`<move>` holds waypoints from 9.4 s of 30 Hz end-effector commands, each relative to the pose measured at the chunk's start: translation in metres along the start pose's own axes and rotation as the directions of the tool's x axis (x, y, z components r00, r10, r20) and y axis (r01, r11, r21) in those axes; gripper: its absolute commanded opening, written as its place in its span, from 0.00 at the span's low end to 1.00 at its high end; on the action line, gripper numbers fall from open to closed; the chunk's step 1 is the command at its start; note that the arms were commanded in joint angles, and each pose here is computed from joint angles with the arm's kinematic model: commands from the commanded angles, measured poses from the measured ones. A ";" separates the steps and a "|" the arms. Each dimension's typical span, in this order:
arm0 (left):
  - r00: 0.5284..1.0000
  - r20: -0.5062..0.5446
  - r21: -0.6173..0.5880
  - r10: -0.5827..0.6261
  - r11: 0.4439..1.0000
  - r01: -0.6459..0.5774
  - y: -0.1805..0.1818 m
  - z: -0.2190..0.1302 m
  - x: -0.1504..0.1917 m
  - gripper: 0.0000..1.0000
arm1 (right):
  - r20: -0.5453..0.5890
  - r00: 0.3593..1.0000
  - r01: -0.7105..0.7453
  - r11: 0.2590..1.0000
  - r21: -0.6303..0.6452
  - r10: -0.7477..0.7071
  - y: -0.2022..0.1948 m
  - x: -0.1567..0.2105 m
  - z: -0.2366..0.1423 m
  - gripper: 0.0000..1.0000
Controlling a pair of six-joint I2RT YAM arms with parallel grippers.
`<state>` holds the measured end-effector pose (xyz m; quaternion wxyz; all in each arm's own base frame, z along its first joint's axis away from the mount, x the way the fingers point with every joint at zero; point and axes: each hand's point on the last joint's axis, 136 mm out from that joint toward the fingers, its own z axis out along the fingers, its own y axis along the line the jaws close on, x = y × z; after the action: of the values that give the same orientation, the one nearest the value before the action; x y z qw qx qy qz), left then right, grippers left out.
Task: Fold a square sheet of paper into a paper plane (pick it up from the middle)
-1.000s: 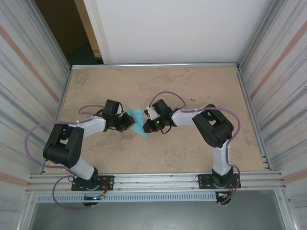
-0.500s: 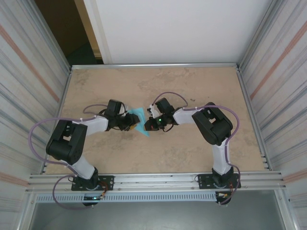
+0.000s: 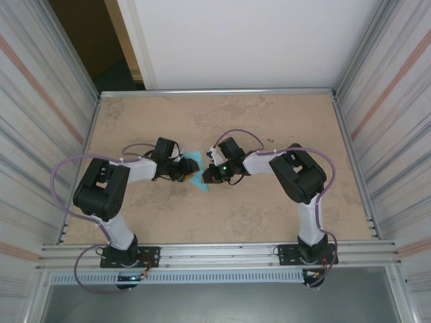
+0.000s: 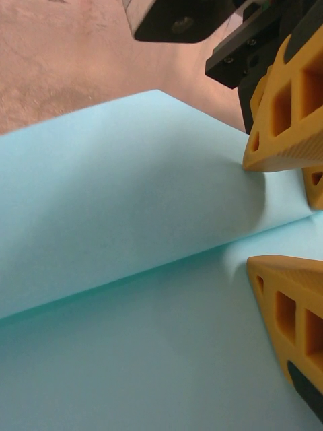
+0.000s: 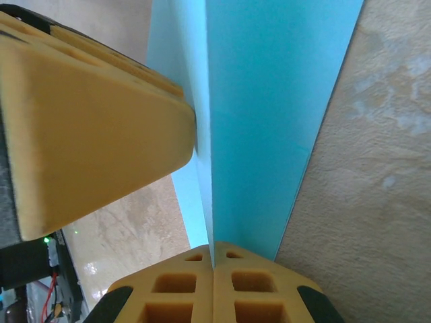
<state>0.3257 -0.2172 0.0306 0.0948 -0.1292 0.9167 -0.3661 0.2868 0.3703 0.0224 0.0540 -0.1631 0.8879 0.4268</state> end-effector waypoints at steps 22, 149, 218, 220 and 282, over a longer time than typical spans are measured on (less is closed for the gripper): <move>0.995 -0.056 -0.237 -0.083 0.969 0.067 0.049 0.007 0.013 0.38 | 0.002 0.999 -0.033 0.999 -0.042 0.033 -0.002 0.005 -0.013 0.20; 0.998 -0.014 -0.100 -0.064 0.993 0.063 0.031 0.002 -0.013 0.12 | -0.063 0.956 -0.284 0.958 0.036 0.286 -0.038 0.016 -0.008 0.01; 0.985 -0.034 0.257 0.167 0.954 -0.153 -0.063 0.006 -0.020 0.12 | -0.132 0.904 -0.411 0.912 0.003 0.407 -0.044 0.023 -0.005 0.02; 0.986 -0.035 0.243 0.162 0.959 -0.149 -0.058 0.008 -0.019 0.11 | -0.133 0.904 -0.409 0.912 0.002 0.406 -0.043 0.023 -0.004 0.02; 0.994 -0.032 0.033 0.103 0.994 -0.102 -0.024 0.021 -0.021 0.13 | -0.153 0.904 -0.396 0.917 0.046 0.399 -0.052 0.031 -0.002 0.11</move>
<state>0.3532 -0.2468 0.0394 0.0996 -0.0672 0.9106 -0.3954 0.2921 0.3495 0.0207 -0.0651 -0.0422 0.8806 0.4676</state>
